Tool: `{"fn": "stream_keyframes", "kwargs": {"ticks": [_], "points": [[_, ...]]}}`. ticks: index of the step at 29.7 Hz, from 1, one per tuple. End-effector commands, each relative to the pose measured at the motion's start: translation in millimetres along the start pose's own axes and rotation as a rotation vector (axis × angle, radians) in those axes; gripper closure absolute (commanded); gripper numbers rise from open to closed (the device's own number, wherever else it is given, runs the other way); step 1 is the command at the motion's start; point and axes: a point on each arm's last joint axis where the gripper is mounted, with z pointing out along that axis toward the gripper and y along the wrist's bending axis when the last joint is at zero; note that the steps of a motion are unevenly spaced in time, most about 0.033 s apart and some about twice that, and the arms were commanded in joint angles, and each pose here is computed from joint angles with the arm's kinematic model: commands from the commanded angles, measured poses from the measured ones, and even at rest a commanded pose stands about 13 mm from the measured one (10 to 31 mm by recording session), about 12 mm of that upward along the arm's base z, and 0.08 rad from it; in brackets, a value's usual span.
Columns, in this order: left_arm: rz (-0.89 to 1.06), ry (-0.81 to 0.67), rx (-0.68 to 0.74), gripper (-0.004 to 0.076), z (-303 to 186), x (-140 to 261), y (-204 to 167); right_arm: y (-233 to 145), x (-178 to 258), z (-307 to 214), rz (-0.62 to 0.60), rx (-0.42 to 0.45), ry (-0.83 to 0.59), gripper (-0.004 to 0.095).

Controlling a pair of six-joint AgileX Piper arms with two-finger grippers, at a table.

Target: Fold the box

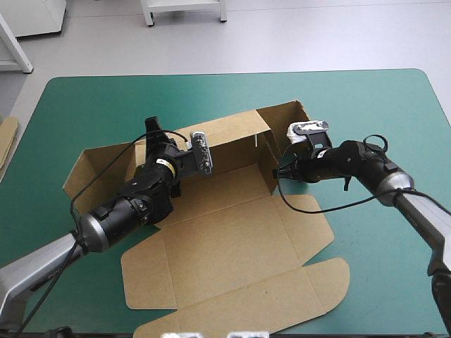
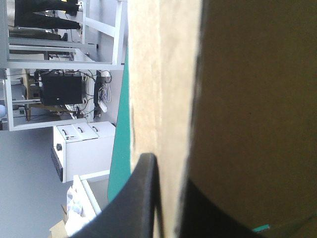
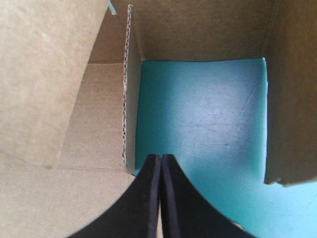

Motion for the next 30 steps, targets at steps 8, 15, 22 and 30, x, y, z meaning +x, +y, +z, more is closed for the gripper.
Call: {"fn": "stream_keyframes", "kwargs": {"ticks": [8,15,22,30], "points": [[-0.14,0.074,0.116,0.0733,0.0,7.1,-14.5,3.8,-15.0,-18.4,-0.002,-0.004,-0.099,0.0925],[-0.157,0.076,0.133,0.0733,-0.2,7.0,-16.0,3.9,-14.9,-18.4,-0.002,-0.004,-0.098,0.0925],[-0.162,0.077,0.144,0.0733,-0.1,7.2,-17.6,12.4,-34.5,-35.1,-0.034,-0.034,-0.116,0.0925],[-0.156,0.078,0.152,0.0733,1.6,8.2,-21.5,29.6,-85.2,-88.9,-0.084,-0.042,-0.253,0.0925]]}}
